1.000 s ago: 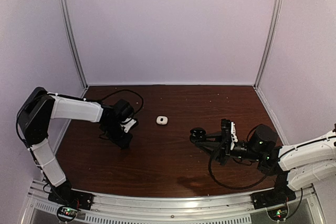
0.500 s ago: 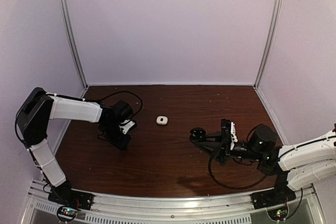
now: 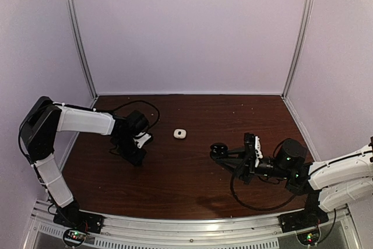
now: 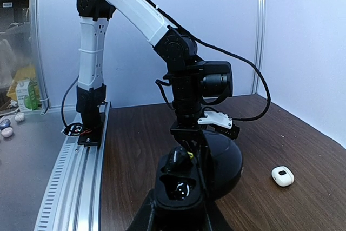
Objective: Insert the wireless bluetooth earbuds into the charging case
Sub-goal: Pick up the left earbud from the center of the board.
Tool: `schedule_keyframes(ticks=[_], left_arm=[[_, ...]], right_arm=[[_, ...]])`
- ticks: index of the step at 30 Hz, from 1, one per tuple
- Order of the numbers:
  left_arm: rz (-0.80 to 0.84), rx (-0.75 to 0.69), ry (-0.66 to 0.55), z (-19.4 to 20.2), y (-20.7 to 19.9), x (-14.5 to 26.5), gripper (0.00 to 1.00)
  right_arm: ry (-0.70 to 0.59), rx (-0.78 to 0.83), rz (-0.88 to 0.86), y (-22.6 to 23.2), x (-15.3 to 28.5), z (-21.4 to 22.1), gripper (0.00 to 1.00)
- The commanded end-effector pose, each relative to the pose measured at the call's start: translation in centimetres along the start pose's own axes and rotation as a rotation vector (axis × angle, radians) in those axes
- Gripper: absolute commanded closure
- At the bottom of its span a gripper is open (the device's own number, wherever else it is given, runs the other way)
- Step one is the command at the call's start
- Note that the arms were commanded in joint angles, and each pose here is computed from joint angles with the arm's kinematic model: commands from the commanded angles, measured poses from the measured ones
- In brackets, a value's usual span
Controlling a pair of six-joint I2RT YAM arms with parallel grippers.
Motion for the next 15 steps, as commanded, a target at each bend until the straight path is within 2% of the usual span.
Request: schedule_keyframes(ticks=[1,5,8,15], left_arm=[[0.005,-0.017,0.056,0.6,0.1,-1.4,0.79],[0.008,-0.017,0.052,0.7,0.0,-1.3,0.84],[0.021,-0.009,0.002,0.0,-0.1,-0.2,0.87],[0.138,0.008,-0.229,-2.8,-1.2,4.5,0.92]], right_arm=[[-0.018,0.007,0.009,-0.3,-0.3,-0.7,1.00],[-0.019,0.014,0.009,-0.3,-0.4,-0.8,1.00],[-0.018,0.018,0.011,-0.4,-0.5,-0.8,1.00],[-0.040,0.025,0.068,-1.0,-0.6,-1.1,1.00]])
Point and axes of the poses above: each gripper's point midway between its finger pads, its own x axis back along the fingers, its own y axis along the line the jaws close on, z = x × y, the point moved 7 cm from there along x, back along the fingers, and after that the axes turned 1 degree about x, right-handed, at the moved point
